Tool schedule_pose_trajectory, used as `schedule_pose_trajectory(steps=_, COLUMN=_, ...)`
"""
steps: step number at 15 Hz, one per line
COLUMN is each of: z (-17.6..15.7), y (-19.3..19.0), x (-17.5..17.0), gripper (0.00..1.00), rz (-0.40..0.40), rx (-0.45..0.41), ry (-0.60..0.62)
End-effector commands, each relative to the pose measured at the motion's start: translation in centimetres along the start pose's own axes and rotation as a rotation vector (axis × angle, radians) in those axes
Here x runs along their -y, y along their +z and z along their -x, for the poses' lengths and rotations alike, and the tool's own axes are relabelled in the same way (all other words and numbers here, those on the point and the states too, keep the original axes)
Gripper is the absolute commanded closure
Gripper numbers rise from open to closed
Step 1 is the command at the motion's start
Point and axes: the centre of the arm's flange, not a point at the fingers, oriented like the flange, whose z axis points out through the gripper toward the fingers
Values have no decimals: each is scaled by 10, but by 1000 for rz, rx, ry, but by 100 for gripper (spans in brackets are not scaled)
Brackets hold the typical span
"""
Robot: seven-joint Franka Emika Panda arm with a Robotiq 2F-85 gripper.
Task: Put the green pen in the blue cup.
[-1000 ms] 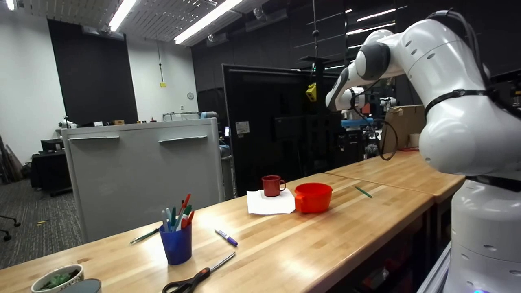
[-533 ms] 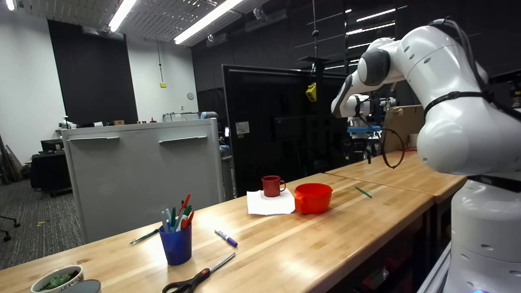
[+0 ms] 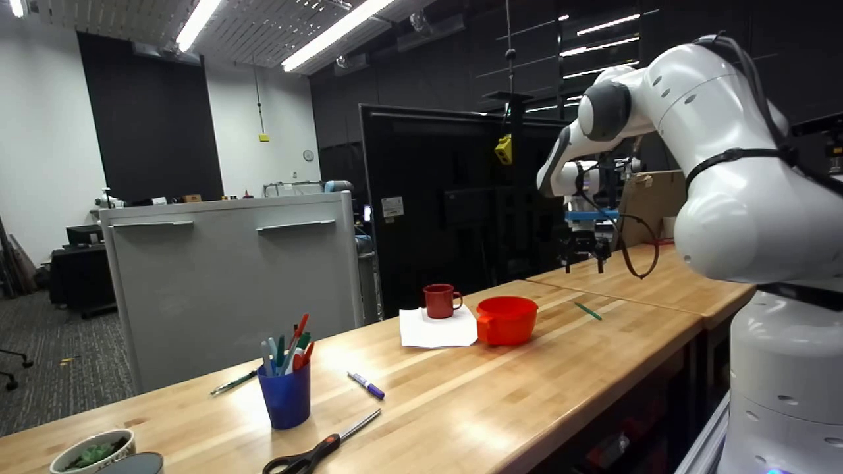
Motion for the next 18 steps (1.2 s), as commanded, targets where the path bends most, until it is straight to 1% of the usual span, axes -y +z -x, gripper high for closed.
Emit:
schedule_pose_trajectory(steps=1, z=11, y=13, x=-8, gripper=0, rz=-24, rx=35, ry=-26)
schedule_pose_trajectory(steps=7, z=25, y=50, x=-18, gripper=0, rz=-30, rx=61, ry=-18)
schedule_pose_trajectory(steps=10, z=33, y=65, x=-19, gripper=0, rz=-48, rx=31, ry=-13)
schedule_pose_trajectory(steps=12, z=38, y=74, x=-16, gripper=0, rz=-82, rx=7, ry=-20)
schedule_pose_trajectory(steps=14, z=43, y=81, x=-9, gripper=0, rz=-110, rx=3, ry=-29)
schedule_pose_trajectory(steps=18, z=51, y=93, x=5, gripper=0, rz=-127, rx=2, ry=-46)
